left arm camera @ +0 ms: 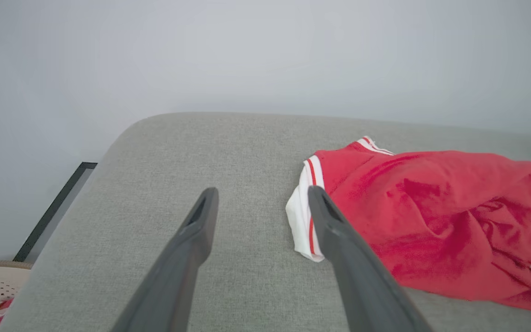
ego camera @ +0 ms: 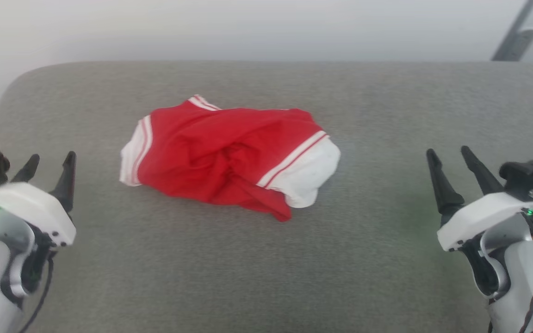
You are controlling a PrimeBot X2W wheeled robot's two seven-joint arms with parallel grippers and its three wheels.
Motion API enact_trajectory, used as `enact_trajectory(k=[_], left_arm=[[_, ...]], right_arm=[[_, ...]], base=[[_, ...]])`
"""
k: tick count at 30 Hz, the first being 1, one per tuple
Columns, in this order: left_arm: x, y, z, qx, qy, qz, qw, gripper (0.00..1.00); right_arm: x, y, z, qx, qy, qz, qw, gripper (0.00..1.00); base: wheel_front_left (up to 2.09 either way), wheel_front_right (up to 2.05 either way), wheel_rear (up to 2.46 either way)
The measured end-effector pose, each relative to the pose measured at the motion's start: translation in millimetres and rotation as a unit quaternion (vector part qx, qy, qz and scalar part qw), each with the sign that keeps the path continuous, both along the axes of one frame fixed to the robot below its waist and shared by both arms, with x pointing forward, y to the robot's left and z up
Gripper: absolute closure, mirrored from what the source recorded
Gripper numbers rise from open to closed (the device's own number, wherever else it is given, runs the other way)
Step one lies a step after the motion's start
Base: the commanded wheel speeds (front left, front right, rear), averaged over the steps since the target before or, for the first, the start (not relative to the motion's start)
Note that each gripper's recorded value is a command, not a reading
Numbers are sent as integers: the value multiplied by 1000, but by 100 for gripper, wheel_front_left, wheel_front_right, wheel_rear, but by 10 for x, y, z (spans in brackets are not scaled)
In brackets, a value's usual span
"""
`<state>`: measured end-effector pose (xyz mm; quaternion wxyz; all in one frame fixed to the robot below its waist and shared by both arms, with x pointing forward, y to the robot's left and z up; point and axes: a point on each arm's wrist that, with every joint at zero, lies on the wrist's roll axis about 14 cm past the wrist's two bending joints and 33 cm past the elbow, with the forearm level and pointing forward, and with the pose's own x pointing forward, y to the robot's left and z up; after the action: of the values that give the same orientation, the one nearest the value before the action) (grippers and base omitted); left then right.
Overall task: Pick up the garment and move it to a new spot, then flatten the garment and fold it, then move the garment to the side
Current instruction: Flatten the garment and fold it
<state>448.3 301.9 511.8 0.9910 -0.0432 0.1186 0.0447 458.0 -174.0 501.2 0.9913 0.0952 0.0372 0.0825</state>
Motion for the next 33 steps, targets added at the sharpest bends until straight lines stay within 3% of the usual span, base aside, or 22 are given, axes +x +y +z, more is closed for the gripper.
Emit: enact_trajectory(k=[7, 15, 22, 33], left_arm=[[-420, 253, 144, 1, -83, 49, 995, 0], [-833, 426, -36, -20, -90, 106, 990, 0], [-1013, 505, -165, -43, -87, 142, 985, 0], [-1135, 568, -224, -54, -103, 175, 978, 0]], right_arm=[[171, 547, -41, -4, 36, 79, 996, 0], [283, 1073, -352, -38, 122, 161, 979, 0], [319, 1370, -640, -78, 200, 212, 953, 0], [303, 1530, -1125, -166, 314, 253, 900, 0]], base=[[0, 0, 0], [0, 0, 0], [0, 0, 0], [0, 0, 0]])
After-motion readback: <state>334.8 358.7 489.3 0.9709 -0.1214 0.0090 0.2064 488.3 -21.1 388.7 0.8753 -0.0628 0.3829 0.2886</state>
